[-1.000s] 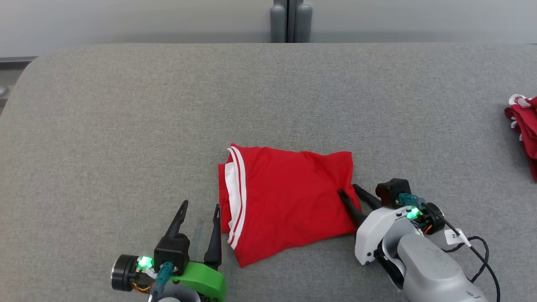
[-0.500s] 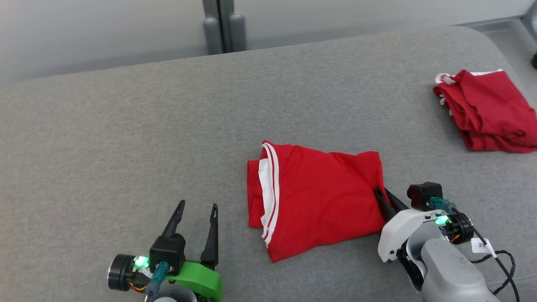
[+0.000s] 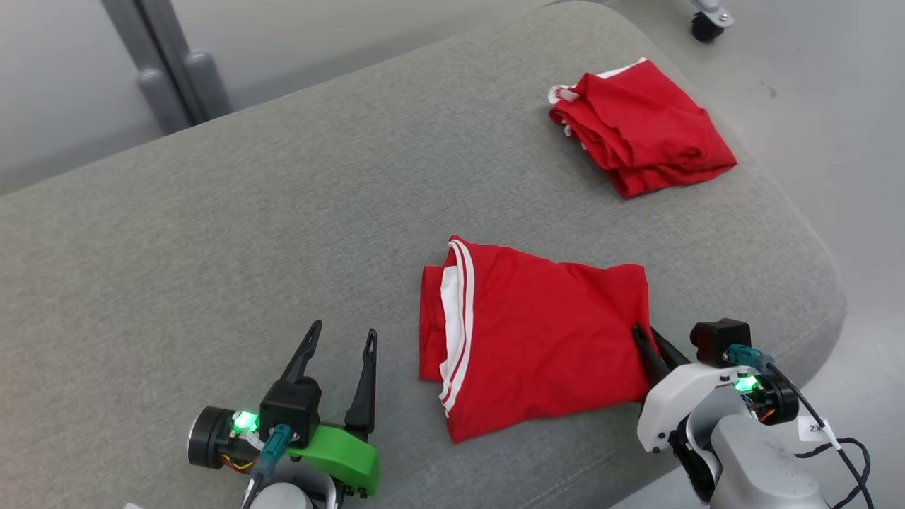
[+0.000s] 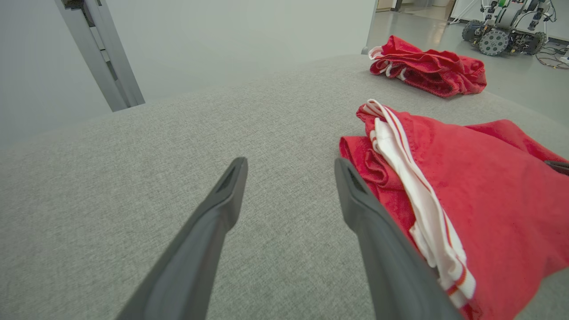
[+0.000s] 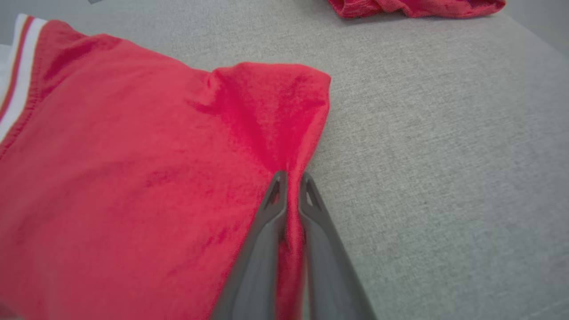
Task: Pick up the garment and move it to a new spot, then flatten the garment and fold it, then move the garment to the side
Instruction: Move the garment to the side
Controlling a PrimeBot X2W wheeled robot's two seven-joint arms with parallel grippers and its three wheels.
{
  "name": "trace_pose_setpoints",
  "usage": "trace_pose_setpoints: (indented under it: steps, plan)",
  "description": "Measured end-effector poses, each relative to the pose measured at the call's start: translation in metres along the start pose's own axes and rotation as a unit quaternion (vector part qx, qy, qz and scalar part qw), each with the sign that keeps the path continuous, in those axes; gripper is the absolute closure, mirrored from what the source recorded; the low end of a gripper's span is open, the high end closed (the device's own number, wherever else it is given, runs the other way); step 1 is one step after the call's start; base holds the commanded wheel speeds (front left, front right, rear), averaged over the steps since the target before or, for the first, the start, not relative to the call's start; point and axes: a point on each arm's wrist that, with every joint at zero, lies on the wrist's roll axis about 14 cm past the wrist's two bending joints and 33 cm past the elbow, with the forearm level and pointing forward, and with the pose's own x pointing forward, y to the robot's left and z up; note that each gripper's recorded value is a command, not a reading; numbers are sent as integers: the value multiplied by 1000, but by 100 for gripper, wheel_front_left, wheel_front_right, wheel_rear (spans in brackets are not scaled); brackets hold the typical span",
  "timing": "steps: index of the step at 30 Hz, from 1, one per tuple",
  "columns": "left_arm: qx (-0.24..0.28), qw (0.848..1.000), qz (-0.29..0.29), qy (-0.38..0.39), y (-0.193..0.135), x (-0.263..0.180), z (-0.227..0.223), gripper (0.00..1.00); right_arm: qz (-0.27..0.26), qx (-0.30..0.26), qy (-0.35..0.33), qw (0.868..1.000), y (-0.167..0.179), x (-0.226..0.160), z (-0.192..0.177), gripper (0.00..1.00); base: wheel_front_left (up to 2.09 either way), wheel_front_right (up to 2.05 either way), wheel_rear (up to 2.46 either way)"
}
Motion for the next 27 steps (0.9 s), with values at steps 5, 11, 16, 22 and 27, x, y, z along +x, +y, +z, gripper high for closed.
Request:
trace_pose_setpoints:
  steps: [5,11,16,22,27]
  plan:
    - [-1,999,-45,2,-25,17,-3,0,-32,9,-17,999,-24,-14,8,100,0,0,0]
    - [-6,997,-71,10,-35,32,-13,0,-5,-34,-67,997,-12,6,56,100,0,0,0]
    - [-7,998,-65,22,-26,35,-25,0,37,-78,-109,990,15,40,107,100,0,0,0]
    - [-8,998,-48,28,-5,39,-33,0,61,-125,-158,978,40,83,182,100,0,0,0]
    - [-9,999,-27,30,13,40,-38,0,-6,-184,-134,974,-17,105,209,100,0,0,0]
